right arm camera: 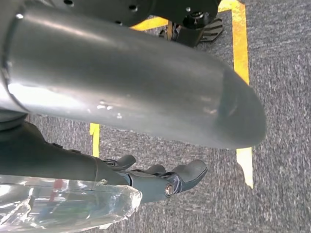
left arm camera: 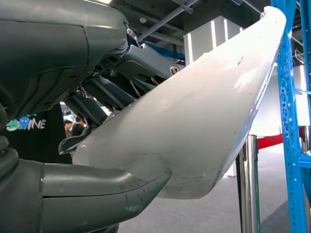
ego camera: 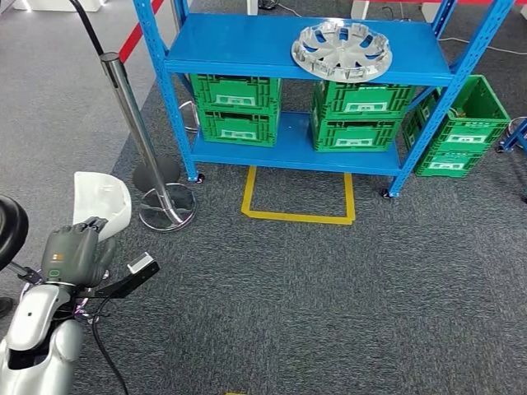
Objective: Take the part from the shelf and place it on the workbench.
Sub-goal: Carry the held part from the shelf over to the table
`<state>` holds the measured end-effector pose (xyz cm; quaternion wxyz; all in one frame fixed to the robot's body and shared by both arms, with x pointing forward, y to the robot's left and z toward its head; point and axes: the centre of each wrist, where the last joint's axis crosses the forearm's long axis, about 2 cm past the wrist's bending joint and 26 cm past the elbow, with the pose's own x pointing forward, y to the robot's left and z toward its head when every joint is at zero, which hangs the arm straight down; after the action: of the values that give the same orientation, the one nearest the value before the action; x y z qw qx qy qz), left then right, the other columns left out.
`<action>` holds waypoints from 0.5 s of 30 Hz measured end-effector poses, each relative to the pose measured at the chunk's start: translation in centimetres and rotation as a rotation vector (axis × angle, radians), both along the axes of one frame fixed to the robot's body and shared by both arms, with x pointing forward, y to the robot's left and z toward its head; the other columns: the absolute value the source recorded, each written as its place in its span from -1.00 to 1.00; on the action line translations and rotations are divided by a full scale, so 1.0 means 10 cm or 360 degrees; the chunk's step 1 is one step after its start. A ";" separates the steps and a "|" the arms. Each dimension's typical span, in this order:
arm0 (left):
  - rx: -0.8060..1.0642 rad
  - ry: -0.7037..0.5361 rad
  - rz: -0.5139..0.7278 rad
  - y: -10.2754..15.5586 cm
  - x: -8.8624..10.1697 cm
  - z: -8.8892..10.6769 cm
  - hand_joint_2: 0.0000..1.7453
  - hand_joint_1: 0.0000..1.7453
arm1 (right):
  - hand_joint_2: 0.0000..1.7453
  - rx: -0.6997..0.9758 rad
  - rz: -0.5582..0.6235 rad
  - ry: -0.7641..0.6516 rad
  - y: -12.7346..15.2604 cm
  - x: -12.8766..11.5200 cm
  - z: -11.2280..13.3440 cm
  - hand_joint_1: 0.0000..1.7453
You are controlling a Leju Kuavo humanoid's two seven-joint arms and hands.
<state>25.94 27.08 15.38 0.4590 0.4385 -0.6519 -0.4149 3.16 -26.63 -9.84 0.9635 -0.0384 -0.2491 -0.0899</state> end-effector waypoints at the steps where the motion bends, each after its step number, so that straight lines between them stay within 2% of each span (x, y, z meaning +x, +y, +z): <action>1: 0.0000 0.0000 -0.0001 0.00 0.00 0.00 1.00 1.00 | -1.00 -0.0004 0.0004 0.0003 0.00 0.00 0.00 -1.00; 15: 0.0014 -0.0001 -0.0006 0.00 0.02 0.01 1.00 1.00 | -1.00 -0.0018 0.0010 0.0010 -0.01 0.00 0.00 -1.00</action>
<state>26.10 27.05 15.52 0.4559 0.4394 -0.6511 -0.4185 3.19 -26.71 -9.87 0.9644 -0.0432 -0.2466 -0.0853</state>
